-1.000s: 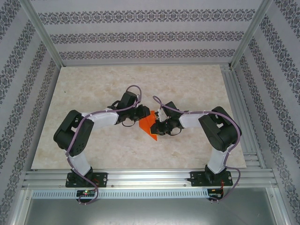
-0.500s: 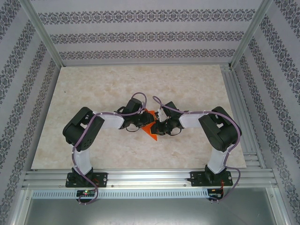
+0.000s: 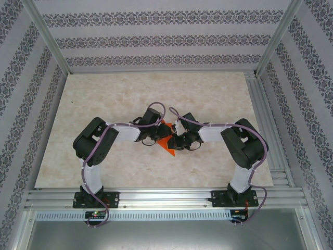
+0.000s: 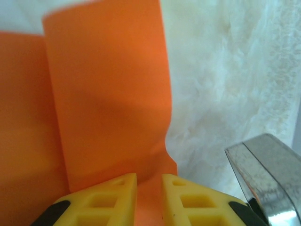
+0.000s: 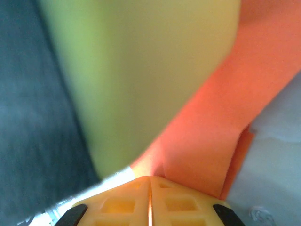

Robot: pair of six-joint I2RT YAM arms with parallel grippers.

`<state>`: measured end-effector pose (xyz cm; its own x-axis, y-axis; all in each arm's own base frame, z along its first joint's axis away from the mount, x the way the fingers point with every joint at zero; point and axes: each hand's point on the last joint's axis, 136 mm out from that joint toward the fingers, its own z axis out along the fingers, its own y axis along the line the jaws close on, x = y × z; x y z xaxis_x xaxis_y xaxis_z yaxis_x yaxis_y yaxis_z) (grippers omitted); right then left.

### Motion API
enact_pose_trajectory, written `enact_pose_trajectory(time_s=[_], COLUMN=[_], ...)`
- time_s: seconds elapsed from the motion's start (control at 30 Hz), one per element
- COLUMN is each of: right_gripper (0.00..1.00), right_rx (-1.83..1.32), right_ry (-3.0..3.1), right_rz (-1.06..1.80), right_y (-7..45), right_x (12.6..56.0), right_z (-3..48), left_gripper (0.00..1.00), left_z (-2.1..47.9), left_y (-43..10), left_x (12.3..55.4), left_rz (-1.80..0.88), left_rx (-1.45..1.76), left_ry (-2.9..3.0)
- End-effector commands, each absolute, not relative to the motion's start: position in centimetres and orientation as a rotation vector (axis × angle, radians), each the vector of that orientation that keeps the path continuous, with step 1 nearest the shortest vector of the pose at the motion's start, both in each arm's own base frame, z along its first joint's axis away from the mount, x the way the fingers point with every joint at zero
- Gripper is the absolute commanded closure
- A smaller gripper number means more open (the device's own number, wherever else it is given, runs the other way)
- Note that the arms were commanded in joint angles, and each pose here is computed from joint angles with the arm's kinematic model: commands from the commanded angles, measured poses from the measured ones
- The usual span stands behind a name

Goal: Fold a paper plane with a square sheet of paper (fold left side to right side)
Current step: Fourth fold the wing at the center of the table.

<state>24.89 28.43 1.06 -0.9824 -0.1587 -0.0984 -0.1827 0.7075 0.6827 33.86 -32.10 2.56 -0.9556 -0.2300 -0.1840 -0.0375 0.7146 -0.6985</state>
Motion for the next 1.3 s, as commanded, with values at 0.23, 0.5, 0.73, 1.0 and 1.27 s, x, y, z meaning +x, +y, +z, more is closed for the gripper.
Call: enact_pose_trajectory(time_s=[0.23,0.5,0.73,1.0,1.27], right_gripper=[0.9,0.9,0.9,0.9,0.9], right_rx=[-0.229,-0.233,-0.239,-0.239,-0.238], right_ry=[3.081,3.079,3.085,3.08,3.076], right_rz=[0.9,0.903,0.894,0.9,0.913], right_y=[24.9,25.0,24.9,24.9,25.1], right_x=[22.0,22.0,21.8,21.8,21.9], right_z=[-2.7,-2.6,-2.7,-2.6,-2.5], left_gripper=[0.76,0.76,0.75,0.75,0.73], left_z=[0.8,-0.2,0.3,0.1,0.4], left_y=[-27.8,-25.9,-25.1,-24.3,-20.3], left_x=[37.8,40.4,42.6,45.0,46.9], left_rz=[-0.8,-0.771,-0.777,-0.748,-0.718], left_rx=[-0.225,-0.286,-0.287,-0.309,-0.371], left_ry=[2.65,2.627,2.608,2.6,2.569])
